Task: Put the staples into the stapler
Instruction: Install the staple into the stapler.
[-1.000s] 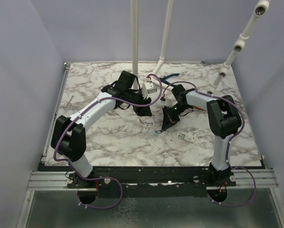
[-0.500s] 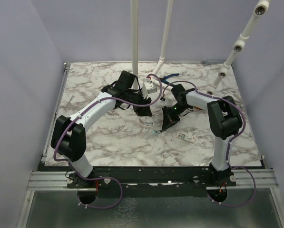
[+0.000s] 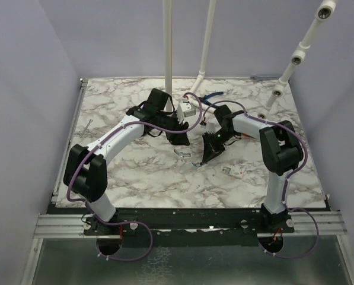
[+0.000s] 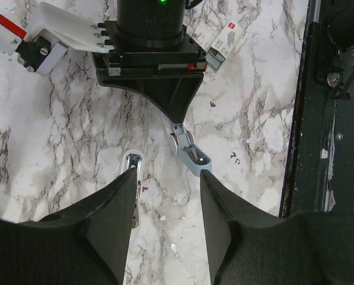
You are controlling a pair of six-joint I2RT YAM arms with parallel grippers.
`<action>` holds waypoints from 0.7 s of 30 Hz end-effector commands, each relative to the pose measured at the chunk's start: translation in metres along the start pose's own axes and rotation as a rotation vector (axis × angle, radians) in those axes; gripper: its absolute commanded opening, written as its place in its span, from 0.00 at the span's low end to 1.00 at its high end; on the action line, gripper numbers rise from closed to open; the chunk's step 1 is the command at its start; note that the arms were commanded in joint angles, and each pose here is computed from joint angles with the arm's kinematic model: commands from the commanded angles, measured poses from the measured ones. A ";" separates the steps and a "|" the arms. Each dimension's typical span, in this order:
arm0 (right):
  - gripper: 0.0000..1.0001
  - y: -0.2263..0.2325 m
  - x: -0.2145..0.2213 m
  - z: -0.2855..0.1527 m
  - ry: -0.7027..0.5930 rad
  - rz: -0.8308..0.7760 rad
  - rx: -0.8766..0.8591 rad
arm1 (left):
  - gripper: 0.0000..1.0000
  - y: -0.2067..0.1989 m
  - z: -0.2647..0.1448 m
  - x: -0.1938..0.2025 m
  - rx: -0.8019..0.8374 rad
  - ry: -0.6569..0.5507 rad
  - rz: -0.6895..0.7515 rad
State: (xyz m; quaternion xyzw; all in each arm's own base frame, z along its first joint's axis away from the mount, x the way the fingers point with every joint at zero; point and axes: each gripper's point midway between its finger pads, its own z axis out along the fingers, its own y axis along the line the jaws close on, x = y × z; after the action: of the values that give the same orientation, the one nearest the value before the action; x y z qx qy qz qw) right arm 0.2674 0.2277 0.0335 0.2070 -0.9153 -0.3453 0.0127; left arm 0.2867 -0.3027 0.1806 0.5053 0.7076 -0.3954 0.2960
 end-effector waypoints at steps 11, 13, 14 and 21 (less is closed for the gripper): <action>0.14 -0.008 0.001 -0.007 -0.011 -0.044 0.078 | 0.49 -0.006 0.005 0.000 0.044 -0.004 -0.006; 0.15 -0.007 0.000 -0.007 -0.013 -0.045 0.077 | 0.49 -0.006 0.005 0.000 0.045 -0.004 -0.005; 0.14 -0.007 0.000 -0.007 -0.013 -0.046 0.078 | 0.49 -0.006 0.005 0.000 0.045 -0.004 -0.006; 0.15 -0.005 -0.002 -0.010 -0.023 -0.055 0.074 | 0.49 -0.007 0.006 -0.001 0.048 -0.005 -0.006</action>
State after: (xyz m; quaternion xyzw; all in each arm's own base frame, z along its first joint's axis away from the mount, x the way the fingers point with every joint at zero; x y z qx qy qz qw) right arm 0.2699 0.2243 0.0340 0.2148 -0.9189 -0.3308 0.0026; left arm 0.2847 -0.3046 0.1805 0.5072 0.7059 -0.3975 0.2941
